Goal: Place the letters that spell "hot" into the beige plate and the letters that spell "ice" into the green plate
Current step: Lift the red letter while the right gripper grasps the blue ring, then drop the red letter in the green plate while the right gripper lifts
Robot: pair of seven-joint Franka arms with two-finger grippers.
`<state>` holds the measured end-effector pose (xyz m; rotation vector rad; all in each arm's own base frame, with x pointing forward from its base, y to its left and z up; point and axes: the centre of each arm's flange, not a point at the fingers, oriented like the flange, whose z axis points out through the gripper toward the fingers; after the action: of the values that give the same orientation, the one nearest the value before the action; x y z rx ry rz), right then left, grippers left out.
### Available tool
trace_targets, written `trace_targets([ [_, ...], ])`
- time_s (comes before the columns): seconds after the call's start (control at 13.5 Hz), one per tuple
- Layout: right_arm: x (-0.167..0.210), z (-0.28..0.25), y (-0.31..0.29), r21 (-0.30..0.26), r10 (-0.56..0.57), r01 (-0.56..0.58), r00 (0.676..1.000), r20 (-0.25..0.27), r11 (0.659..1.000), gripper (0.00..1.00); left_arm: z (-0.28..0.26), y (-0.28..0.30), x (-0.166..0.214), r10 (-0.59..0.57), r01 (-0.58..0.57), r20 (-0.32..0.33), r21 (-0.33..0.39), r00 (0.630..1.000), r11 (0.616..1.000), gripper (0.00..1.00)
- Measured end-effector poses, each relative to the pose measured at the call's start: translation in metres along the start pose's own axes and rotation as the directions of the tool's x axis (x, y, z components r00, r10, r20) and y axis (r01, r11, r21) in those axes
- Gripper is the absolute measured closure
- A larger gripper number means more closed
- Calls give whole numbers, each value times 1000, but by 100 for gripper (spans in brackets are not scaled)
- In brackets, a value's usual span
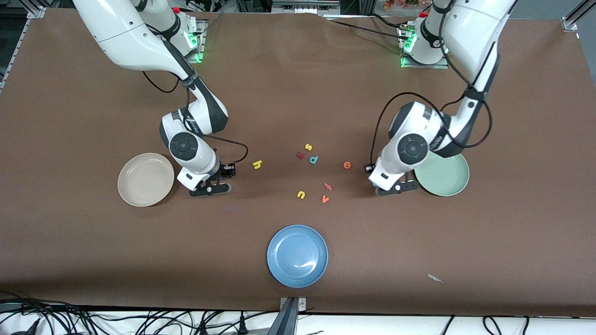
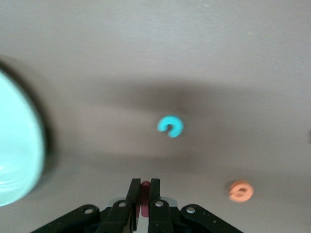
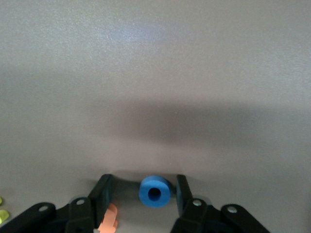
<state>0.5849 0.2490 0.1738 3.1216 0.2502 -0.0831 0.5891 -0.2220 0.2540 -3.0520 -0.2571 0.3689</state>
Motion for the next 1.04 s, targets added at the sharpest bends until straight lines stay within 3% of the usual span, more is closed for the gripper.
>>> trace_targets([
  [0.3,1,0,4,-7,4,-4,1000,-1,1000,38,-36,-94,20,118,-118,73,-3,990,993,89],
  [0.59,1,-1,10,-14,9,-9,1000,-3,1000,42,-10,-162,37,166,-163,127,-34,978,986,89],
  [1.04,-8,-1,14,-23,9,-9,1000,8,1000,48,37,-174,38,184,-178,204,-50,961,983,88],
])
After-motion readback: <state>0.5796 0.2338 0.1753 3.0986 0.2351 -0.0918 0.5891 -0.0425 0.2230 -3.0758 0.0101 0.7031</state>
